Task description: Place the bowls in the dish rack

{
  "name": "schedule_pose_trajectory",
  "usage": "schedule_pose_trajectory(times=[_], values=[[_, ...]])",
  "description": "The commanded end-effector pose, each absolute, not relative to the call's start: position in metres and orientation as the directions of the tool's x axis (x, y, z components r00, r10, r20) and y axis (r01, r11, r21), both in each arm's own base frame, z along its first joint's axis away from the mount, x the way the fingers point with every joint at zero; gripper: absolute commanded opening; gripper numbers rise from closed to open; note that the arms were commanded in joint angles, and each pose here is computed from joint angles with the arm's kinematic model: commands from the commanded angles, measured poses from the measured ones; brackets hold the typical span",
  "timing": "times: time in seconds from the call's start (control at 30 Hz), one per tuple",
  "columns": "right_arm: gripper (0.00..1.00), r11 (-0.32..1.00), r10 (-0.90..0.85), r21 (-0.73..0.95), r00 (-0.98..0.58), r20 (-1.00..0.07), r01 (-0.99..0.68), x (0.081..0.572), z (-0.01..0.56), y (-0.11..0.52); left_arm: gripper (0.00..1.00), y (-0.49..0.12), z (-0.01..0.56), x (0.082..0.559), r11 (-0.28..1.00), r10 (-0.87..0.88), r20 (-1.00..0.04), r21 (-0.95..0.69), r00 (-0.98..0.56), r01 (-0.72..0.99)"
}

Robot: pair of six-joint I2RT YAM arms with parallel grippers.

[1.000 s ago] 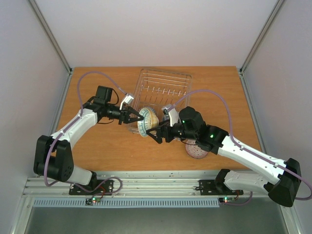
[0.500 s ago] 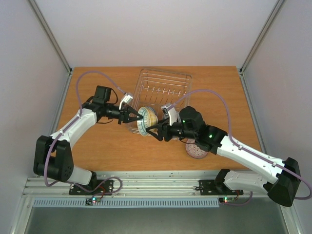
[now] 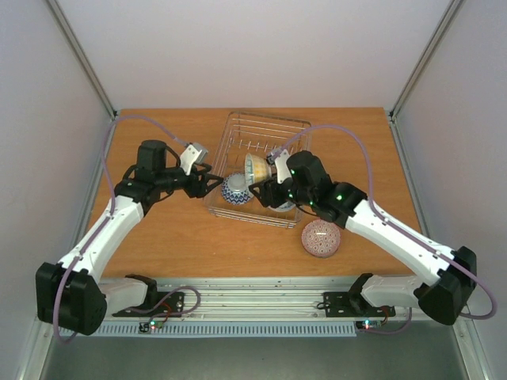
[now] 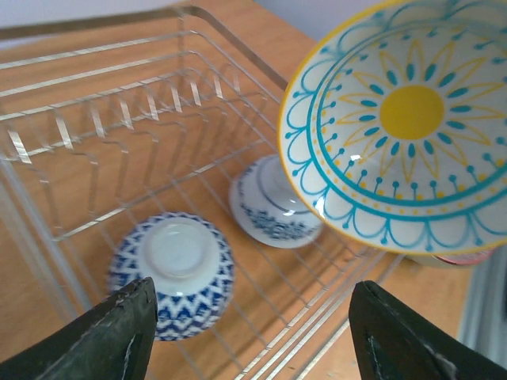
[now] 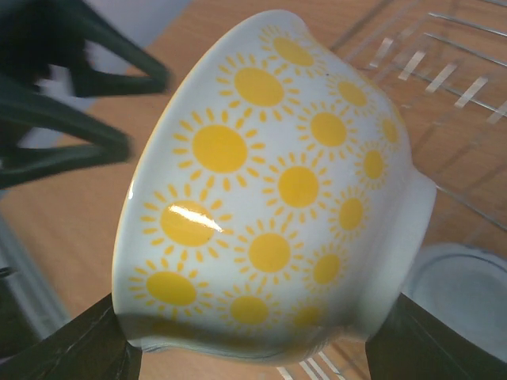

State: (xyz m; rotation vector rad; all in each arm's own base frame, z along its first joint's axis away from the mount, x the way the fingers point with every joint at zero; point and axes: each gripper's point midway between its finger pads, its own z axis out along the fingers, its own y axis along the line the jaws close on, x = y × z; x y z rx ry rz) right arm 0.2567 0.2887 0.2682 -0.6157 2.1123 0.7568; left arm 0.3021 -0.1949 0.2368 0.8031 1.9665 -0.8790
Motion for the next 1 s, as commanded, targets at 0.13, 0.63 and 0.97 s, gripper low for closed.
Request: schedule_pose_trajectory(times=[0.13, 0.63, 0.97], values=[[0.01, 0.863, -0.228, 0.100, -0.559, -0.797, -0.495, 0.319, 0.260, 0.262, 0.70, -0.154, 0.249, 0.341, 0.766, 0.180, -0.907, -0.114, -0.381, 0.633], [0.01, 0.941, -0.329, -0.295, -0.646, -0.689, -0.165, 0.398, 0.235, 0.223, 0.73, -0.144, 0.248, 0.347, 0.789, 0.151, -0.906, -0.130, -0.395, 0.600], [0.01, 0.894, -0.366, -0.442, -0.692, -0.622, -0.075, 0.422, 0.213, 0.201, 0.73, -0.147, 0.242, 0.346, 0.773, 0.147, -0.898, -0.158, -0.415, 0.614]])
